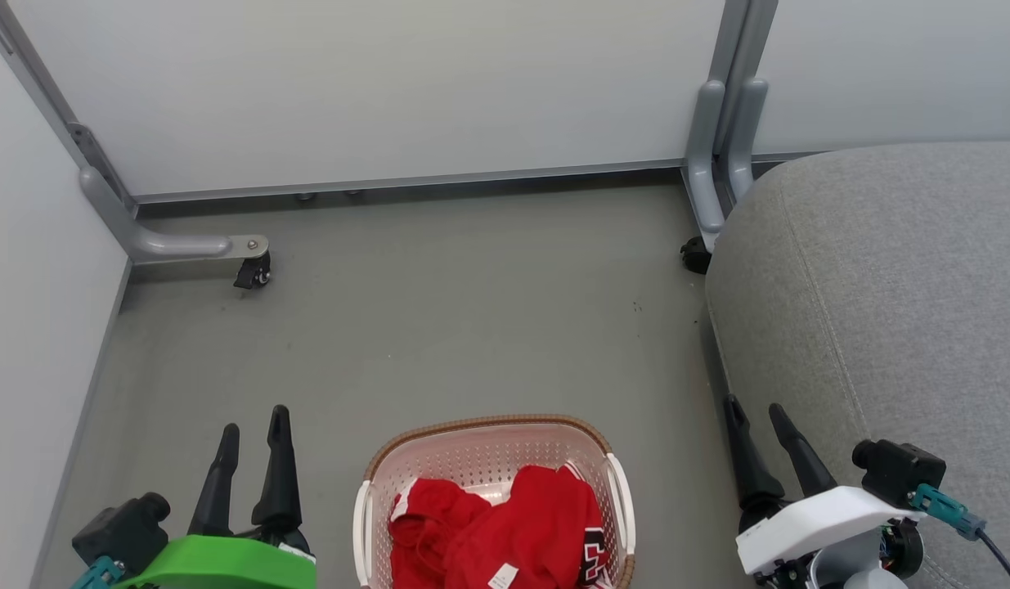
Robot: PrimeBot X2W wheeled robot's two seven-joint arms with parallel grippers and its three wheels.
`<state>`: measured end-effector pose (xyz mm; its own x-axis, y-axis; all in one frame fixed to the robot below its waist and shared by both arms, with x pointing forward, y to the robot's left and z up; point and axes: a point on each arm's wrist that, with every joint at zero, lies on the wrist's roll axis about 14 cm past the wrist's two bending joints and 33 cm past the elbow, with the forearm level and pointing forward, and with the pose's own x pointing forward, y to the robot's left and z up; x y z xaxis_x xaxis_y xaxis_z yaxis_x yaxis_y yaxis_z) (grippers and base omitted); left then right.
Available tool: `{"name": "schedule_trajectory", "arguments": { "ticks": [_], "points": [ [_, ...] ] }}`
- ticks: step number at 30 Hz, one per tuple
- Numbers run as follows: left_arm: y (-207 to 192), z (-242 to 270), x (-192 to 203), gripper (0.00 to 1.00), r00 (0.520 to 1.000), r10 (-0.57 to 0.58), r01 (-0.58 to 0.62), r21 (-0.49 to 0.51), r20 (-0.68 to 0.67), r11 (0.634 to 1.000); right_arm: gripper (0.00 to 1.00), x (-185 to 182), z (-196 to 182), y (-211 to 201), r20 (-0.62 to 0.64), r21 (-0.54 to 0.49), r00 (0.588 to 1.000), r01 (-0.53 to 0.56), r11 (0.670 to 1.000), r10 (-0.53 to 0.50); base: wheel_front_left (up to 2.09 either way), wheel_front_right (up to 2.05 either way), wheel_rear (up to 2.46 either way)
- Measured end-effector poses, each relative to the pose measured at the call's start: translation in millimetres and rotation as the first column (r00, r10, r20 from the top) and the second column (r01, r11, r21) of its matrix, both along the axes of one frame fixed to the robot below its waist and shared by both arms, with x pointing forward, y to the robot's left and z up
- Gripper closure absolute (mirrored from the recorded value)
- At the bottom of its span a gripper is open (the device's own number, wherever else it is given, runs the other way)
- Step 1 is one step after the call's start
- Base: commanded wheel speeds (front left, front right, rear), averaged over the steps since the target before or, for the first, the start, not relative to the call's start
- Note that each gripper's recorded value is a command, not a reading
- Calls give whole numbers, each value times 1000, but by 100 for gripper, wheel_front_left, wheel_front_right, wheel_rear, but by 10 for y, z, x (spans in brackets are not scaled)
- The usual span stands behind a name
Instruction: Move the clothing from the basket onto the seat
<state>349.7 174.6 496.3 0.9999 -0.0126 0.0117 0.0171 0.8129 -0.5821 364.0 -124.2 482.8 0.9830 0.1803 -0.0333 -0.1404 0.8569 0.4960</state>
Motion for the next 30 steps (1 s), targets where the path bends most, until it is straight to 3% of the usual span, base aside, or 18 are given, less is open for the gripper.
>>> {"name": "schedule_trajectory", "arguments": {
  "ticks": [30],
  "points": [
    [-233, 92, -70, 0, 994, -89, 72, 239, 63, 968, 0, -34, 136, 38, 114, -229, 993, -15, 973, 42, 0, 0, 0]
  ]
}}
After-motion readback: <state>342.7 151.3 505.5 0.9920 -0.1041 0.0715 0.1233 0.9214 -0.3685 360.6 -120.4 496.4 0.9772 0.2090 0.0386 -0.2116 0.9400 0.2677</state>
